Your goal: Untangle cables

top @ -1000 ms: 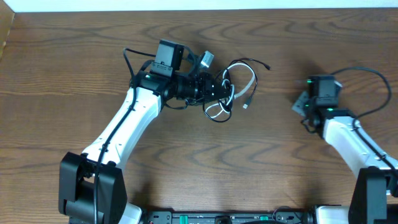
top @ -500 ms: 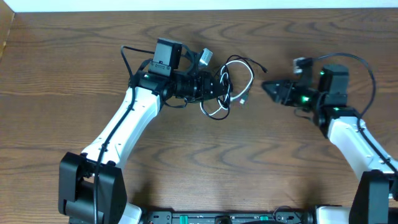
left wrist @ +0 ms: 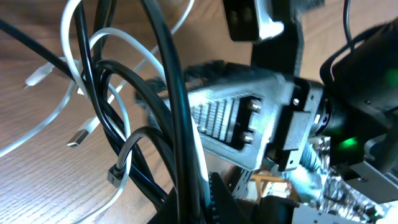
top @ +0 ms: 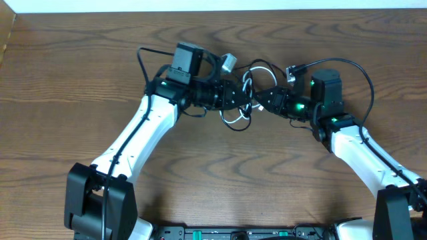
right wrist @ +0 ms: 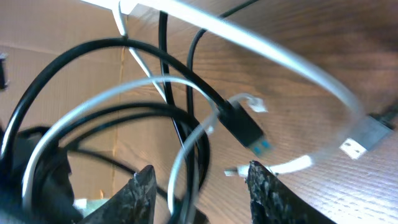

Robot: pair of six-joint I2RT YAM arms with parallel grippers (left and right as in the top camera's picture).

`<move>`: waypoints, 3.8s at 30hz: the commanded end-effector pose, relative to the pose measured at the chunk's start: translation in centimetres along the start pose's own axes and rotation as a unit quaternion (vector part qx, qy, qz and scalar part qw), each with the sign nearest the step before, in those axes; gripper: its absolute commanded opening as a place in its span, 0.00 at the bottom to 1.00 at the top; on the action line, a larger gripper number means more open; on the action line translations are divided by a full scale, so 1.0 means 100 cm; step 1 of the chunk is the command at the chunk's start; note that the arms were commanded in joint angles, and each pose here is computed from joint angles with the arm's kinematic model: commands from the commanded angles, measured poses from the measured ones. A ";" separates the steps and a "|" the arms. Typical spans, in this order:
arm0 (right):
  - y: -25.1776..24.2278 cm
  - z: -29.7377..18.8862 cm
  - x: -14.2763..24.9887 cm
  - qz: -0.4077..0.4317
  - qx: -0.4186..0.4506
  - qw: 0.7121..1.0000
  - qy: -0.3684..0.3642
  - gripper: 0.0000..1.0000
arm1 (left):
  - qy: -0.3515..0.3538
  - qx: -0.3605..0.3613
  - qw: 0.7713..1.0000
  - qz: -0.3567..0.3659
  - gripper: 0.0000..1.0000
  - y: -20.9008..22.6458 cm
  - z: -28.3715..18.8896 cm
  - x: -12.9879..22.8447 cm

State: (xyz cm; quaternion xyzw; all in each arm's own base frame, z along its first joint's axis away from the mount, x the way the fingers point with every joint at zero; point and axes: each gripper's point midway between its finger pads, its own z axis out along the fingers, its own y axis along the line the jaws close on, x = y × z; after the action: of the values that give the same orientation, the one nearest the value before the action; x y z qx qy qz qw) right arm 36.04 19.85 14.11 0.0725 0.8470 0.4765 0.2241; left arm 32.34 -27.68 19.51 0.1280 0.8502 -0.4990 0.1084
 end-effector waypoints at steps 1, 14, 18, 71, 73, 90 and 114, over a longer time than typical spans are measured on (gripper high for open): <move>-0.002 0.005 -0.005 0.032 0.014 0.999 -0.012 0.41 | -0.005 -0.007 0.999 0.042 0.07 -0.008 0.003 0.000; -0.008 0.005 -0.008 0.054 0.030 0.998 -0.026 0.38 | -0.011 -0.002 0.998 0.065 0.07 -0.016 0.008 -0.003; -0.008 0.007 -0.008 0.056 0.034 0.997 -0.029 0.37 | -0.008 -0.001 0.998 0.069 0.08 -0.019 0.012 -0.001; -0.053 -0.086 -0.052 -0.050 0.026 0.998 0.003 0.55 | -0.107 0.101 0.819 -0.555 0.07 0.014 -0.071 -0.077; -0.062 -0.085 -0.054 -0.033 0.056 0.998 -0.005 0.55 | -0.074 0.113 0.780 -0.612 0.08 0.004 -0.065 -0.071; -0.145 -0.116 -0.034 0.080 0.300 0.951 -0.015 0.57 | -0.375 -0.379 0.777 -0.334 0.42 0.091 -0.033 -0.013; -0.144 -0.115 -0.031 0.067 0.298 0.952 -0.005 0.60 | -0.048 -0.396 0.908 0.128 0.61 0.073 0.004 0.006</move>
State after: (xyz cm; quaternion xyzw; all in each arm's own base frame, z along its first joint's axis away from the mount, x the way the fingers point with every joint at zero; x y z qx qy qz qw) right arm 34.74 2.23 7.95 0.2046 0.9399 0.2208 0.1612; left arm 33.84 -25.16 15.88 0.2293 0.9193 -0.0914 0.3065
